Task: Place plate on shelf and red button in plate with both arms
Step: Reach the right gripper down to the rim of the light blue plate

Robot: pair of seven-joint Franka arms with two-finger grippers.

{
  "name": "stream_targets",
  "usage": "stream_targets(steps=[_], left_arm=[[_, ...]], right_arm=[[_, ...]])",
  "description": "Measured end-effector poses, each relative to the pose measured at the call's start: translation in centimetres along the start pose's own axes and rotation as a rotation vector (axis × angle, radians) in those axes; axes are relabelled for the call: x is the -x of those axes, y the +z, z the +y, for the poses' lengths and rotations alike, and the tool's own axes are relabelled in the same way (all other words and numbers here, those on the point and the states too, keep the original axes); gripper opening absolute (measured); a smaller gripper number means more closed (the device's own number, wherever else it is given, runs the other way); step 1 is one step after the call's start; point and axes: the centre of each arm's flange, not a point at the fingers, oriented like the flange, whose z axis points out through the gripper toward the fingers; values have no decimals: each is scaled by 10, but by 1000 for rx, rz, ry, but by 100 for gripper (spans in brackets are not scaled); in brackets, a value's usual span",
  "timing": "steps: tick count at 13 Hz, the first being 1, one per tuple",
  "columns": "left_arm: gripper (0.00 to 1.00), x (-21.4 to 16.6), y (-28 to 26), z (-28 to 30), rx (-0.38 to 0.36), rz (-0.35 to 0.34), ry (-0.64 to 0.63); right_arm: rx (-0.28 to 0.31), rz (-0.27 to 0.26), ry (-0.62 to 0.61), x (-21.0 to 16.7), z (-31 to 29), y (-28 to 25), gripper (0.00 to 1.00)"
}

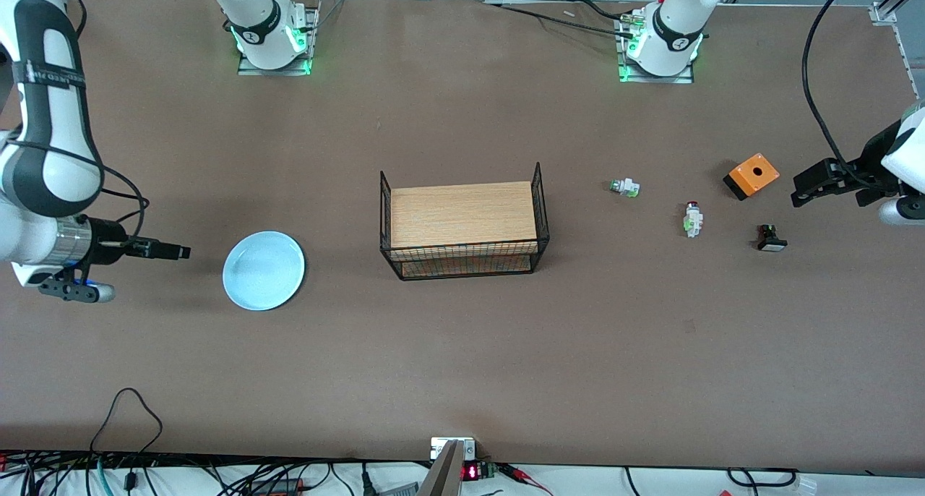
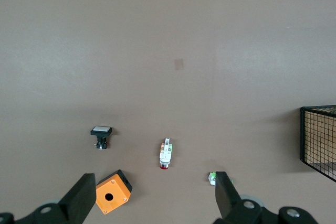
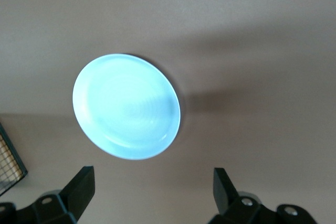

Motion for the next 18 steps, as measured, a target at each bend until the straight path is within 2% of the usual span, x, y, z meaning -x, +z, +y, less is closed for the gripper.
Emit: stream_targets(steps=[7,11,14,16,18], left_arm=[[100,0,0,0,0,0,0],[100,1,1,0,0,-9,-2],[100,2,2,-2,-1,-17,-5],[100,-1,1,-5,5,1,-12],[100,-3,3,-8,35,9,-24]], right_arm=[[7,0,-8,-32,-5,95,100],[17,42,-12,-42,-7,119,100],[24,53,-6,-48,-1,143,100],[27,58,-16,-49,-2,148,96],[28,57,-25,-48,-8,149,77]])
